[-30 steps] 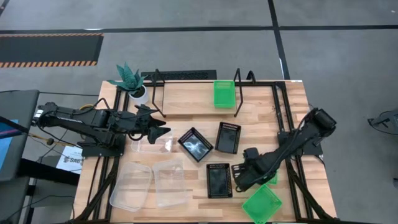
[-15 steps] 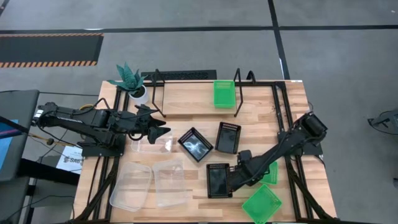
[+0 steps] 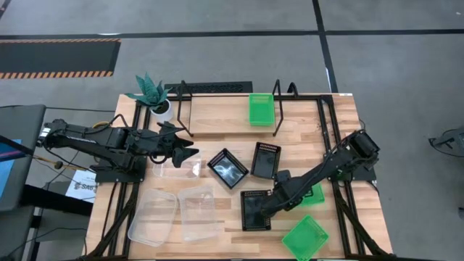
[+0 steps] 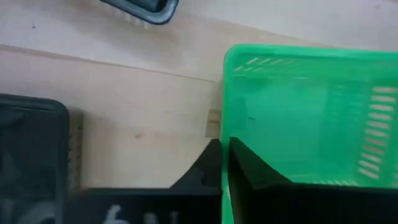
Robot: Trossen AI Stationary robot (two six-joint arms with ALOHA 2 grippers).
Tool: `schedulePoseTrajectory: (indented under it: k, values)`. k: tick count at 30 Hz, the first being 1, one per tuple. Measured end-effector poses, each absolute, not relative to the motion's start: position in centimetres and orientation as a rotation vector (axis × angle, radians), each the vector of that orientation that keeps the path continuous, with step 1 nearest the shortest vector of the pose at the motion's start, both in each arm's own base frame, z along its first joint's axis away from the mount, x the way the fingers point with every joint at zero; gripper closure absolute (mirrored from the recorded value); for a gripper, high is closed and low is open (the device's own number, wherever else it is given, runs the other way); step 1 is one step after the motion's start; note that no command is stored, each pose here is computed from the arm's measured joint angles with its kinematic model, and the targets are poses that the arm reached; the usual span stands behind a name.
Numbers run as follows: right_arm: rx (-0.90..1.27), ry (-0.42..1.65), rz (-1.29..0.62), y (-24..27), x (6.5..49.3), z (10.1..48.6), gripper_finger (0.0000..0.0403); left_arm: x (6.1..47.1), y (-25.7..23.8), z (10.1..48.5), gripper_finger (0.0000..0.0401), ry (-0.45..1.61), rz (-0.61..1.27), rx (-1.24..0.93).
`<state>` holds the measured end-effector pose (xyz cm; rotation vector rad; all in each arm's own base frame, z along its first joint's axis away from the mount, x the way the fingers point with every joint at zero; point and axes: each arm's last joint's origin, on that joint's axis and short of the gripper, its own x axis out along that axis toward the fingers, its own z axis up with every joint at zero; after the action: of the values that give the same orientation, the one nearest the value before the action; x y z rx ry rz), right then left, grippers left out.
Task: Stack baskets on shelf by color
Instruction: Stack the top green bin on top of the green bin on the shelf
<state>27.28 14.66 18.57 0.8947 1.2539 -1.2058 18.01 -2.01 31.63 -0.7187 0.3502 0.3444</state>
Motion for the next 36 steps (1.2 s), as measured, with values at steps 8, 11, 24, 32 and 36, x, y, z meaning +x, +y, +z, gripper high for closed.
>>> schedulePoseTrajectory:
  k: [8, 11, 24, 32, 36]
  values:
    - [0.875, 1.274, -1.177, 14.8, 27.1, 18.7, 0.0398, 18.0, -2.0, 31.6, 0.0136, 0.343, 0.358, -0.715]
    - [0.881, 1.269, -1.165, 14.9, 26.5, 19.6, 0.0400, 18.0, -2.0, 31.6, 0.0136, 0.343, 0.357, -0.715]
    - [0.958, 0.975, -0.896, 13.0, 20.9, 30.0, 0.0402, 18.0, -1.9, 31.6, 0.0136, 0.340, 0.364, -0.715]
    - [0.929, 0.668, -0.600, 9.3, 17.5, 39.5, 0.0402, 18.0, -1.9, 31.6, 0.0136, 0.338, 0.366, -0.718]
    - [0.710, 0.556, -0.470, 7.1, 17.7, 43.0, 0.0402, 18.0, -1.9, 31.7, 0.0136, 0.324, 0.392, -0.710]
